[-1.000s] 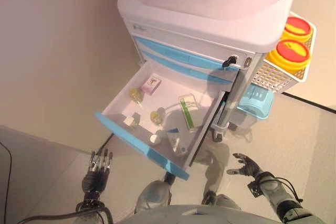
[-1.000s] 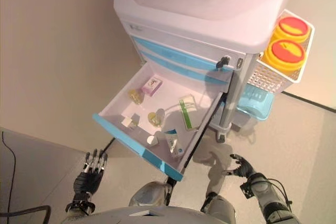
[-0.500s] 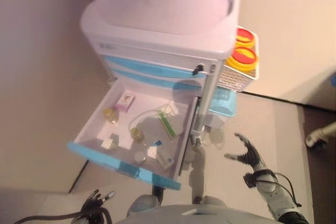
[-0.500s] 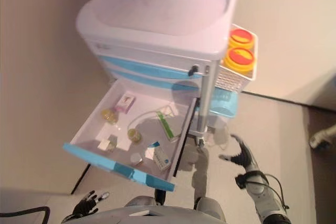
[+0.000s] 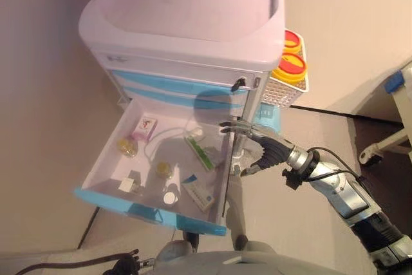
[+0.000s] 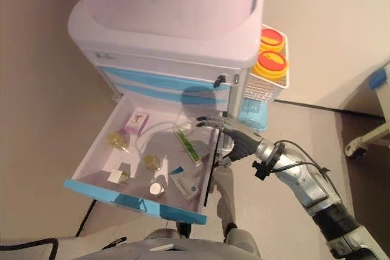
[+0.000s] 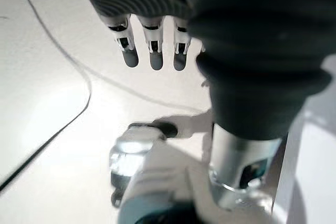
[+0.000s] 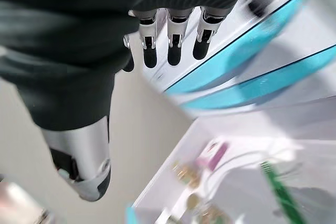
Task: Open the drawer and pick up the medicine
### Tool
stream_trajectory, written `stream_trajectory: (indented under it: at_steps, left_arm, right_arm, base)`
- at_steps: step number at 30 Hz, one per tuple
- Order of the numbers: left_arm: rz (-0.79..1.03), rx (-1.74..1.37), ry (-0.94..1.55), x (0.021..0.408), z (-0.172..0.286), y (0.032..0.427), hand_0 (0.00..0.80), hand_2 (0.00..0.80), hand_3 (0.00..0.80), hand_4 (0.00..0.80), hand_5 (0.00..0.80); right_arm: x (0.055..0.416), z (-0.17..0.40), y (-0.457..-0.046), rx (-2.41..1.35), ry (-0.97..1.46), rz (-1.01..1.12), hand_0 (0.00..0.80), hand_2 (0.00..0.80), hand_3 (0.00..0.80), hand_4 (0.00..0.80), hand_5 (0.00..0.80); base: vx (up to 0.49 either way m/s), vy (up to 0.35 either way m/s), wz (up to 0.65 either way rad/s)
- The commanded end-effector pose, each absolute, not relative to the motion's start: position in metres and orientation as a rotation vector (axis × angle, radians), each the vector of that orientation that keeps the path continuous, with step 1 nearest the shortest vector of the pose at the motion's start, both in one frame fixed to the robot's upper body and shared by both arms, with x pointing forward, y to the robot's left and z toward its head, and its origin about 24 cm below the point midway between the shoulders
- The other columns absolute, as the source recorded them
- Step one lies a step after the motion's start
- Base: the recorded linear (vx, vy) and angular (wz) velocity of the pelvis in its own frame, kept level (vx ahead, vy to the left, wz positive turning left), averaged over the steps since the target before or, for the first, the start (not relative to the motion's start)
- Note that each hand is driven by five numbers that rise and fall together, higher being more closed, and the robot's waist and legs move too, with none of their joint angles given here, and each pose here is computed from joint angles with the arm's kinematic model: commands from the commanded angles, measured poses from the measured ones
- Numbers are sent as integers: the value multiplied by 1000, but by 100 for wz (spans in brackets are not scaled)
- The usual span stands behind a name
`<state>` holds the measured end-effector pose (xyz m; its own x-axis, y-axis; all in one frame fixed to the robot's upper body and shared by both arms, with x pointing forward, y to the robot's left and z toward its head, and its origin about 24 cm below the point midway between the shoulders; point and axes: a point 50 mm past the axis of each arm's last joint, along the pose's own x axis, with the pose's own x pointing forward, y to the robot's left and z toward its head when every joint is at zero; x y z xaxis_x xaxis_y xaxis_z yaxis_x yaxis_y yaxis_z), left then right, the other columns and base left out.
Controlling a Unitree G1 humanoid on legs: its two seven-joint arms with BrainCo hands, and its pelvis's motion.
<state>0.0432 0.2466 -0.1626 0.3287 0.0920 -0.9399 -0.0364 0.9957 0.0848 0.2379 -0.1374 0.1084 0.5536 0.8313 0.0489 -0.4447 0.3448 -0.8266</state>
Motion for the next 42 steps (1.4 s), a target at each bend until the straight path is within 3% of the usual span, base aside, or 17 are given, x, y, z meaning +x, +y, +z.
stream_trajectory:
  at_steps: [1,9,21,42]
  left_arm:
    - [15,104,1182,67,-160,246,0,0,0,0,0]
    - [34,84,1136,77,-157,245,0,0,0,0,0]
    - [16,142,1146,79,-153,256,0,0,0,0,0]
    - [4,186,1056,98,-144,264,0,0,0,0,0]
  right_arm:
    - [238,149,-103,-849,-790,928,0,0,0,0,0]
    - [271,131,-81,-1104,-709,877,0,0,0,0,0]
    - [324,73,-91,-1322,-385,710,0,0,0,0,0]
    - [340,37,-101,-1472,-194,647,0,0,0,0,0]
  base:
    - [-42,-15,27]
    - [-26,-14,45]
    - [30,-20,39]
    - [5,-11,13]
